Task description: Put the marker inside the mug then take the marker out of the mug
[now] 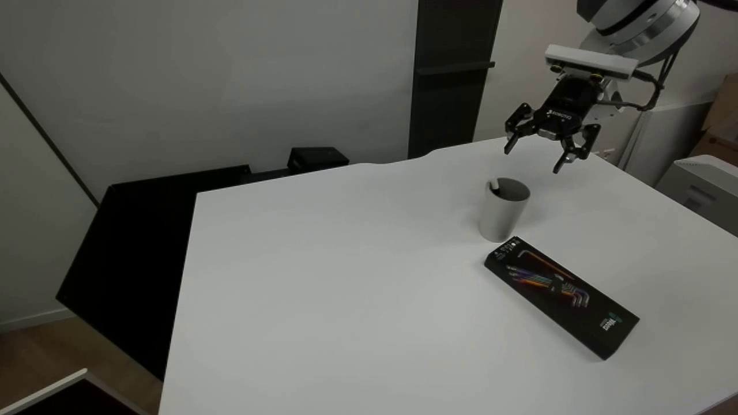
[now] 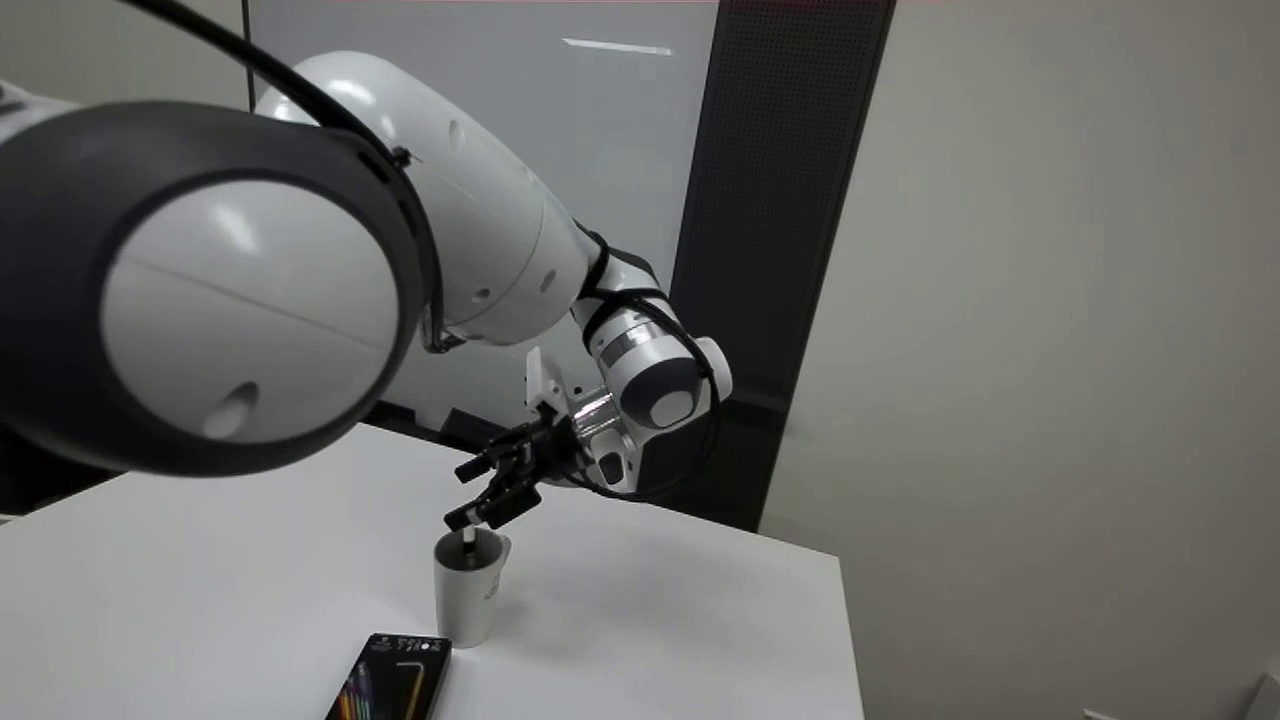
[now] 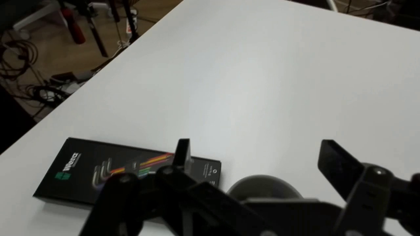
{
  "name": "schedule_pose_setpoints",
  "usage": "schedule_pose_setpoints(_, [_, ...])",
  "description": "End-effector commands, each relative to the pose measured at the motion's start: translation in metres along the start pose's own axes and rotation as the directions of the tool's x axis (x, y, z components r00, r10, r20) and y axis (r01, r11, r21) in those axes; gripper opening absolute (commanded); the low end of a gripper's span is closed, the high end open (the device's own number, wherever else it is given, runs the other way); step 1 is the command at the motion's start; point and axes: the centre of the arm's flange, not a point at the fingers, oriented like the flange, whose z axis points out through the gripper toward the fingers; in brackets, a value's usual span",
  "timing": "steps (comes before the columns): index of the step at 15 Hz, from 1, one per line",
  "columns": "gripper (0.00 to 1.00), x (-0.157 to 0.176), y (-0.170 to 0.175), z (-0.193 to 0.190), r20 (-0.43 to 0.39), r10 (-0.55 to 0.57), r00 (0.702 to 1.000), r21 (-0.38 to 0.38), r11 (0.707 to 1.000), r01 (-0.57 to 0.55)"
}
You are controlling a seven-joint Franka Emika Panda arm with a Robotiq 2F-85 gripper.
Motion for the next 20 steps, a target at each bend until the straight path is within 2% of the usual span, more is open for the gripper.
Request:
schedule_pose_setpoints(1, [1.00,-0.010,0.005,-0.002,-0.135,-0.052,0.989,-0.141,0.989,0.032])
schedule_pose_setpoints(6, [1.00,-0.002,0.000,0.002,-0.290,-0.149,0.946,-0.340,0.939,0.043])
schedule_pose_setpoints(9, [1.00,-0.013,-0.017,0.003,-0.380,-0.208,0.901,-0.439,0.898,0.023])
schedule_pose_setpoints(11, [1.00,-0.024,-0.034,0.006,-0.440,-0.259,0.860,-0.488,0.873,0.013])
schedule_pose_setpoints(15, [1.00,-0.043,-0.065,0.021,-0.544,-0.376,0.750,-0.583,0.812,-0.015])
schedule_pose_setpoints(18, [1.00,-0.048,-0.085,0.031,-0.605,-0.473,0.641,-0.639,0.768,-0.037])
schedule_pose_setpoints(20, [1.00,-0.051,-0.096,0.037,-0.636,-0.537,0.555,-0.668,0.742,-0.048])
